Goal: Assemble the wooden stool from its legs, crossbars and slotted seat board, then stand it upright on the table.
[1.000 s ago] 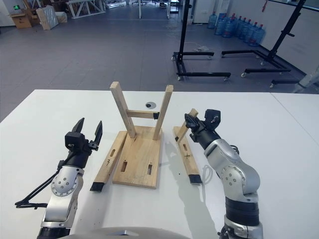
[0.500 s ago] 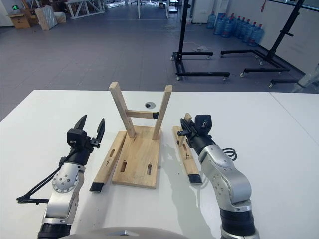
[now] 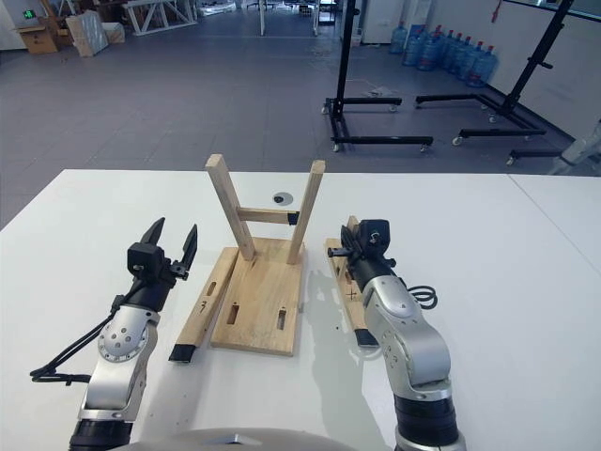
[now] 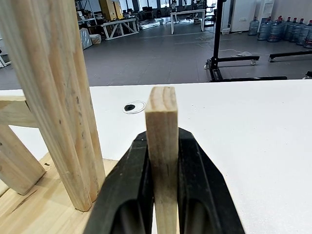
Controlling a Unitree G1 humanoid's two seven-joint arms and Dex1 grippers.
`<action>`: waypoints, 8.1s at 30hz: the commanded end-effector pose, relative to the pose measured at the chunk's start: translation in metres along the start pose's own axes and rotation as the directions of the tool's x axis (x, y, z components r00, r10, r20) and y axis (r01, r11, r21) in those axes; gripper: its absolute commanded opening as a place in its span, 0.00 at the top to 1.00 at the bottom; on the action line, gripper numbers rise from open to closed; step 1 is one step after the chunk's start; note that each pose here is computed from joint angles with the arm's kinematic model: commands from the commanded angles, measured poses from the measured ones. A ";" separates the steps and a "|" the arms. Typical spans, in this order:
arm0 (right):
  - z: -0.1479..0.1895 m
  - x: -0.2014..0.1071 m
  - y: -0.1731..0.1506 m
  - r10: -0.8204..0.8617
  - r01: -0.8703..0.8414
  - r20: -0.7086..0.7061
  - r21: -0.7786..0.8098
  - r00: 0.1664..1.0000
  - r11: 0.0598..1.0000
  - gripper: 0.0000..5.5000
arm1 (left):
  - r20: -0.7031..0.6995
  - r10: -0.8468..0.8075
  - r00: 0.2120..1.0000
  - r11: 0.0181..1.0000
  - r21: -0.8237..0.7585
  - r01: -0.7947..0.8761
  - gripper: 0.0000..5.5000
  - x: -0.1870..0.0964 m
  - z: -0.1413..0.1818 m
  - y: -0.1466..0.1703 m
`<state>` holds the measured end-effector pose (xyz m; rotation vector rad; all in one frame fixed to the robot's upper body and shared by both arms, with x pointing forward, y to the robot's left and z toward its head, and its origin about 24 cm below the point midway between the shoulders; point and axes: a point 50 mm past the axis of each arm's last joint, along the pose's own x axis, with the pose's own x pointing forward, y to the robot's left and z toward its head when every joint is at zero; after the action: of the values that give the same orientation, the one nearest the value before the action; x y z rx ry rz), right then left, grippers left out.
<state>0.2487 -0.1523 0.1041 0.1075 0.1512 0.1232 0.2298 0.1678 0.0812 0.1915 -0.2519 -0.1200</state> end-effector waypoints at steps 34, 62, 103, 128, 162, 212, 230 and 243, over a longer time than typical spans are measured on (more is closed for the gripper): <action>-0.013 -0.011 -0.012 -0.057 0.056 -0.064 -0.019 0.996 0.998 0.93 | -0.026 -0.041 0.999 0.999 -0.011 0.040 0.45 -0.004 -0.002 -0.006; -0.011 -0.013 -0.010 -0.107 0.105 -0.039 -0.051 0.993 0.993 0.93 | -0.022 -0.065 0.998 0.998 -0.017 0.065 0.45 0.001 -0.004 -0.006; -0.108 0.032 -0.084 -0.065 0.060 -0.069 -0.069 0.996 0.996 0.93 | -0.004 -0.116 0.993 0.993 -0.018 0.116 0.45 0.015 -0.005 -0.008; -0.105 0.033 -0.082 -0.030 0.025 -0.055 -0.086 0.998 0.996 0.93 | 0.014 -0.101 0.995 0.994 -0.035 0.101 0.45 0.016 -0.004 -0.016; -0.097 0.045 -0.082 0.035 -0.032 -0.100 0.030 0.994 0.999 0.59 | 0.036 -0.064 0.997 0.997 -0.038 0.066 0.45 0.024 -0.008 -0.016; 0.007 0.105 -0.088 0.031 -0.029 0.041 -0.042 0.999 0.999 0.42 | 0.015 -0.062 0.998 0.997 -0.046 0.062 0.45 0.019 -0.012 -0.018; -0.059 0.001 -0.116 0.019 -0.015 -0.127 0.029 0.992 0.999 0.22 | -0.018 -0.004 1.000 0.997 -0.076 0.003 0.45 0.002 -0.015 -0.027; -0.064 0.013 -0.092 0.018 -0.080 -0.369 -0.155 0.929 0.985 0.18 | -0.012 -0.017 1.000 0.997 -0.072 0.016 0.45 0.007 -0.015 -0.029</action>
<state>0.2614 -0.2374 0.0318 -0.0426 0.4479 0.1985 0.2354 0.1421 0.0617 0.1098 -0.2279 -0.1351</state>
